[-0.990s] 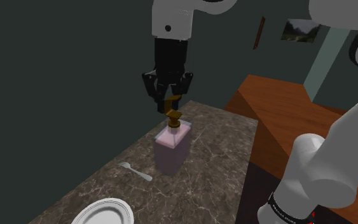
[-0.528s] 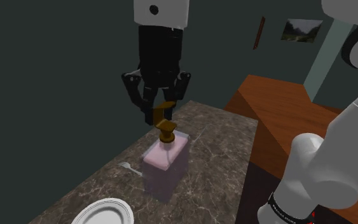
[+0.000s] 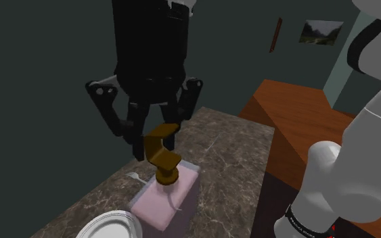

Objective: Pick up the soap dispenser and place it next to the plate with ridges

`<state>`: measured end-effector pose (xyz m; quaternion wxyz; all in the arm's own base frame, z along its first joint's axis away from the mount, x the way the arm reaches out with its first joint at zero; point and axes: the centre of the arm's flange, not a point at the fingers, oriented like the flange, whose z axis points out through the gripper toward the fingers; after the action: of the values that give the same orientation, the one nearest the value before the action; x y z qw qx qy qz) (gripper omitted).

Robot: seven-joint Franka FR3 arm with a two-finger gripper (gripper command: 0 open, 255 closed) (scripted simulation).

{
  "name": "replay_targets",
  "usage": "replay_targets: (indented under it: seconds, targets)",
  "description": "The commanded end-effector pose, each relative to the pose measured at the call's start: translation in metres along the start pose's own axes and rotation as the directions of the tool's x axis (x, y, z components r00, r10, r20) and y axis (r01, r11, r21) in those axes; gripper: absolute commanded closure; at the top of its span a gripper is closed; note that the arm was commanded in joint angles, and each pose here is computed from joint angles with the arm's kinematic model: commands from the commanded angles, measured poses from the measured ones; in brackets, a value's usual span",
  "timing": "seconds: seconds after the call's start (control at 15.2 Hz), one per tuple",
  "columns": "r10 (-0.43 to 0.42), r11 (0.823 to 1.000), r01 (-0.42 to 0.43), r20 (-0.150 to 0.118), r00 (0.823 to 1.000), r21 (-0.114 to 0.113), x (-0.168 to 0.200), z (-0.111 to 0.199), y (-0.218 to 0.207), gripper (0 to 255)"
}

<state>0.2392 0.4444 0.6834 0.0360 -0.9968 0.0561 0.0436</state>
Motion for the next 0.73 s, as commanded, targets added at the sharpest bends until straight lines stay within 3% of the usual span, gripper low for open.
replay_targets:
  seconds: [0.0, 0.46, 0.66]
  targets:
    - [0.002, 1.000, -0.002, 0.001, 1.000, 0.001, -0.020, -0.006, -0.019, 255]
    - [0.002, 1.000, -0.002, 0.001, 1.000, 0.001, -0.085, -0.018, -0.082, 255]
    - [0.002, 1.000, -0.002, 0.001, 1.000, 0.001, -0.087, -0.008, -0.084, 255]
